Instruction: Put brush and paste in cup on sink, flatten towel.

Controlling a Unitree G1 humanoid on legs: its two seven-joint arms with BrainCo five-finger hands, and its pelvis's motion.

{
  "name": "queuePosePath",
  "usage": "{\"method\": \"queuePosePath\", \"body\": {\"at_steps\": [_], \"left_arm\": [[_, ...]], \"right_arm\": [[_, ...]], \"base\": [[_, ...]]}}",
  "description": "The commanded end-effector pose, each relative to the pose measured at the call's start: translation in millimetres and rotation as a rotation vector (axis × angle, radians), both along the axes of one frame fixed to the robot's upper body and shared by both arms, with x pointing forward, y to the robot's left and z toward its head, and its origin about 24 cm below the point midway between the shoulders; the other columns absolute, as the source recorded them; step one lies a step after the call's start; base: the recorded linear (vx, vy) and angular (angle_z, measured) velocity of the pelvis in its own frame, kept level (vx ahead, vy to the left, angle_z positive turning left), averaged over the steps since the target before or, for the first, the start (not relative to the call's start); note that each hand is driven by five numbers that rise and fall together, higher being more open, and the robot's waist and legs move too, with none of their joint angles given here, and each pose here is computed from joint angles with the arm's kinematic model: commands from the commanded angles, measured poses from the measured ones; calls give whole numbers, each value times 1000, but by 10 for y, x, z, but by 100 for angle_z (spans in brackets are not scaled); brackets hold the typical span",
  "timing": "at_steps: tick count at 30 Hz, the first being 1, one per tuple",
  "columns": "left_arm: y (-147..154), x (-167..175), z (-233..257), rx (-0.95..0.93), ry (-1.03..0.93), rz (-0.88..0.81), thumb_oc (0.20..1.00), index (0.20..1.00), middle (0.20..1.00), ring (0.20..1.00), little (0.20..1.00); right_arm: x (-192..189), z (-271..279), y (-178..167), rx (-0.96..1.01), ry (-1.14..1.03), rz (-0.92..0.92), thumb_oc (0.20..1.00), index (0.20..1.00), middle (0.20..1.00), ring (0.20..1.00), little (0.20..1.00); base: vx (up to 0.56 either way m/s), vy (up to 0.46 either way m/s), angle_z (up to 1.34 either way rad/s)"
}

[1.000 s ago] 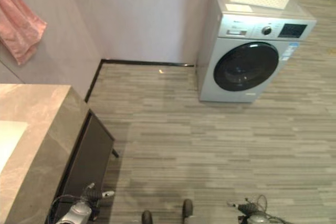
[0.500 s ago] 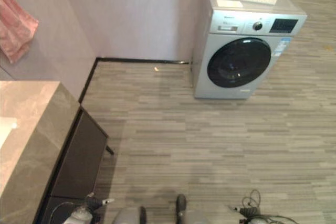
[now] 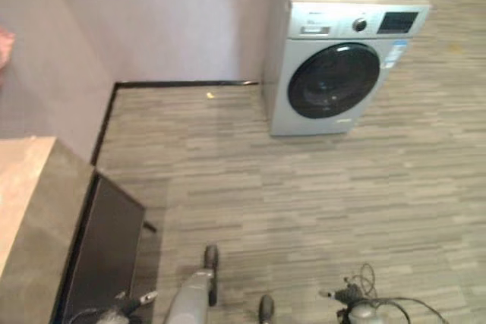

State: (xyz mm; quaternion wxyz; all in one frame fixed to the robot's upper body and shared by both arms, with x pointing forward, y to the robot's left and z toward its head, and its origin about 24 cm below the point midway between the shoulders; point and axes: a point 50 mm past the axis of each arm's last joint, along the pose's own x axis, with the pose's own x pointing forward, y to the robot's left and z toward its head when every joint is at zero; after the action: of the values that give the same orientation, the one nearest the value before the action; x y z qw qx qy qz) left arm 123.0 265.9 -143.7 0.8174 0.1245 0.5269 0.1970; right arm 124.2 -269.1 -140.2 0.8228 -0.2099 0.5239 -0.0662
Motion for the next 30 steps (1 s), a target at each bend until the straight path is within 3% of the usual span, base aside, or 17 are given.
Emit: {"method": "queuePosePath", "body": {"at_steps": [1,10,21,30], "left_arm": [[128,149,125,56,-79,-70,1000,1000,1000,1000,1000],[128,193,148,63,-74,-132,1000,1000,1000,1000,1000],[36,163,92,75,-22,-231,1000,1000,1000,1000,1000],[-54,75,25,37,5,-200,1000,1000,1000,1000,1000]], "right_arm": [[204,86,21,23,-95,-21,1000,1000,1000,1000,1000],[404,227,84,57,-234,-14,1000,1000,1000,1000,1000],[344,270,-80,-28,-211,17,1000,1000,1000,1000,1000],[332,294,-183,-58,-186,36,1000,1000,1000,1000,1000]], "base": [[267,213,-5],[467,311,31],[392,-22,66],[328,-143,32]]}}
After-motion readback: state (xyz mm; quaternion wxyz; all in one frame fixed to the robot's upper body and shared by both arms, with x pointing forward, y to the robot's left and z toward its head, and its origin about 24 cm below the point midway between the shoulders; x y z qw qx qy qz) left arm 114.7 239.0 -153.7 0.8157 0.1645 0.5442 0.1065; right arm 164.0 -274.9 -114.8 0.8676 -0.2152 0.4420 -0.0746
